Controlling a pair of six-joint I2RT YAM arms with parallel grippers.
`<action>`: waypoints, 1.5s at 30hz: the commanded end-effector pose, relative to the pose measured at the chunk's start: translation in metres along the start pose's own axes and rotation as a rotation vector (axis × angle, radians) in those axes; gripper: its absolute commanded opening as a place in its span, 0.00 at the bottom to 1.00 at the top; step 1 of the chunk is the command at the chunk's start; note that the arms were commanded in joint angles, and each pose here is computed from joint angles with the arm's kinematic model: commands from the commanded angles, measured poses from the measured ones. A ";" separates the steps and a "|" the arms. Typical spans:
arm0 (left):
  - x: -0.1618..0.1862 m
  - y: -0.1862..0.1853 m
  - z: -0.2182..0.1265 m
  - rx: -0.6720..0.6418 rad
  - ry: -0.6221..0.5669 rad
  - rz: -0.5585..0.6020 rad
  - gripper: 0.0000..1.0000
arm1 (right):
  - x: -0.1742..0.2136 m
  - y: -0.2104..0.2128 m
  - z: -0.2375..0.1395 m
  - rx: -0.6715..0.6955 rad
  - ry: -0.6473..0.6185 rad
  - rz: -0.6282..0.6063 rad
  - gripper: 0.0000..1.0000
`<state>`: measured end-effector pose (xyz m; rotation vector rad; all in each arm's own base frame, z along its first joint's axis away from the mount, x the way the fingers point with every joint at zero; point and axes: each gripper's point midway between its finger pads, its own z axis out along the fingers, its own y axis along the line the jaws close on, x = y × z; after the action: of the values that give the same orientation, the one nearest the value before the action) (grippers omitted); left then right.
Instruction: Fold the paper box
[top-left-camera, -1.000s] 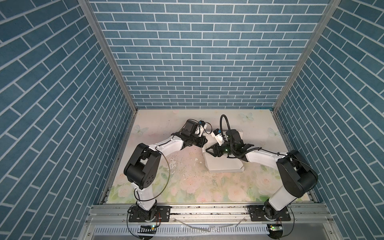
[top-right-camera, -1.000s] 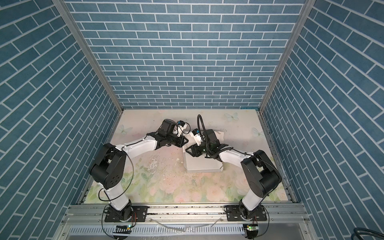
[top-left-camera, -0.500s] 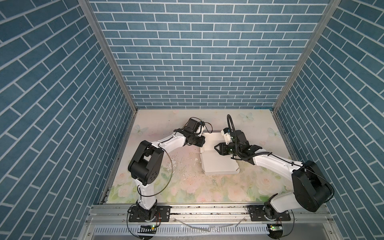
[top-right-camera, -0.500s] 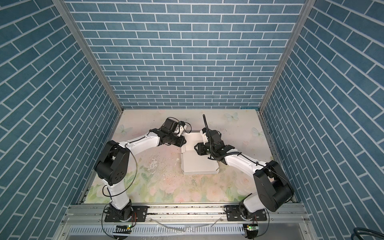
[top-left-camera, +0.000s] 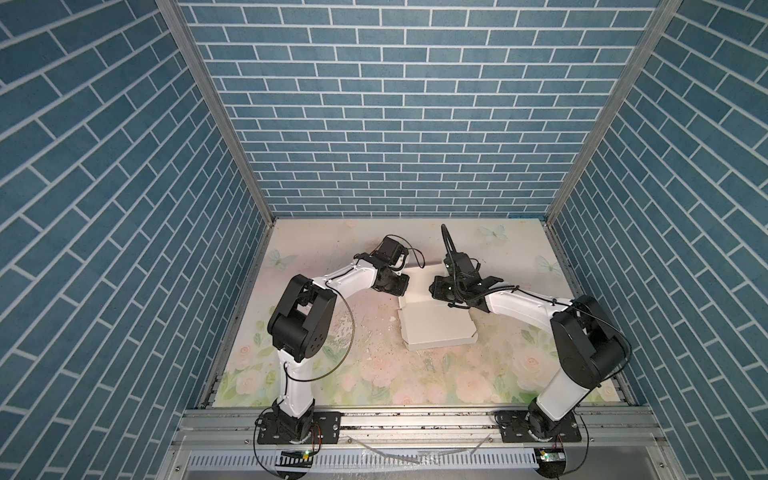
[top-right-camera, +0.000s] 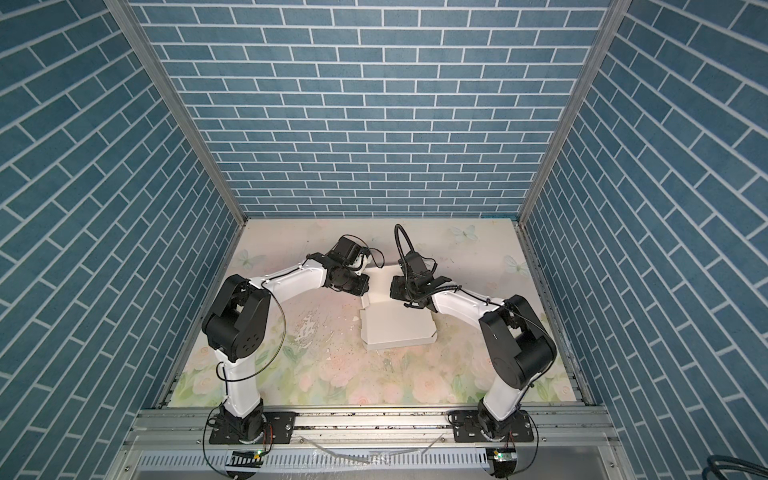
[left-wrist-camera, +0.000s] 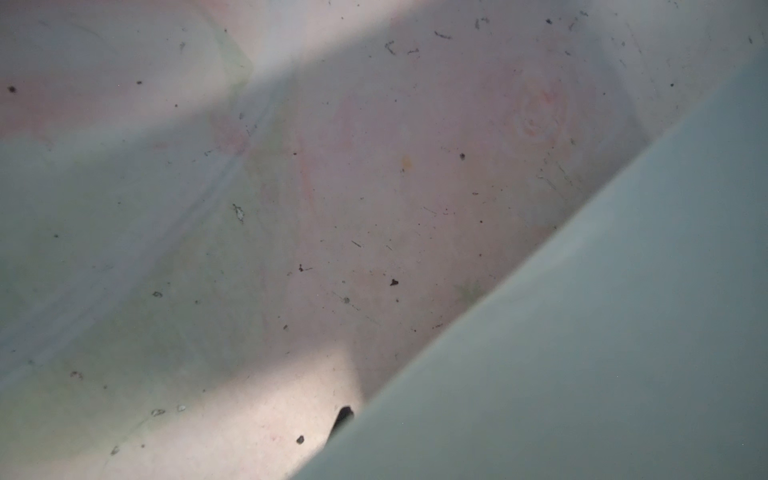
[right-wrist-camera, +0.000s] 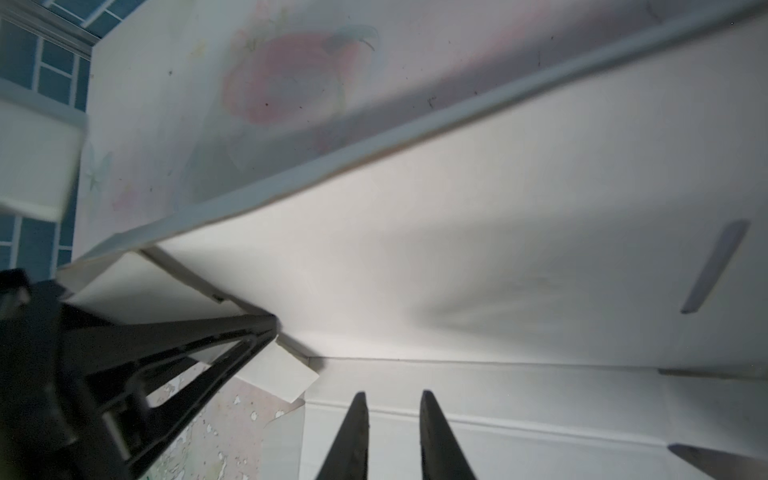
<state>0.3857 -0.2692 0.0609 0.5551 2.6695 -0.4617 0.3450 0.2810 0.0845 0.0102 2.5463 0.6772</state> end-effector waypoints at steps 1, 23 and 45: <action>0.017 0.014 0.008 -0.074 0.080 -0.018 0.15 | -0.010 0.009 0.005 0.000 -0.025 0.059 0.22; 0.018 0.032 -0.010 -0.324 0.114 0.004 0.00 | -0.010 0.010 0.012 0.050 -0.078 0.104 0.19; 0.022 0.054 -0.015 -0.402 -0.411 -0.074 0.00 | -0.040 0.047 -0.086 -0.221 -0.362 0.467 0.48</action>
<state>0.3898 -0.2204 0.0667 0.2182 2.3169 -0.1022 0.3300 0.2746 0.1899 0.4583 2.2052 0.9356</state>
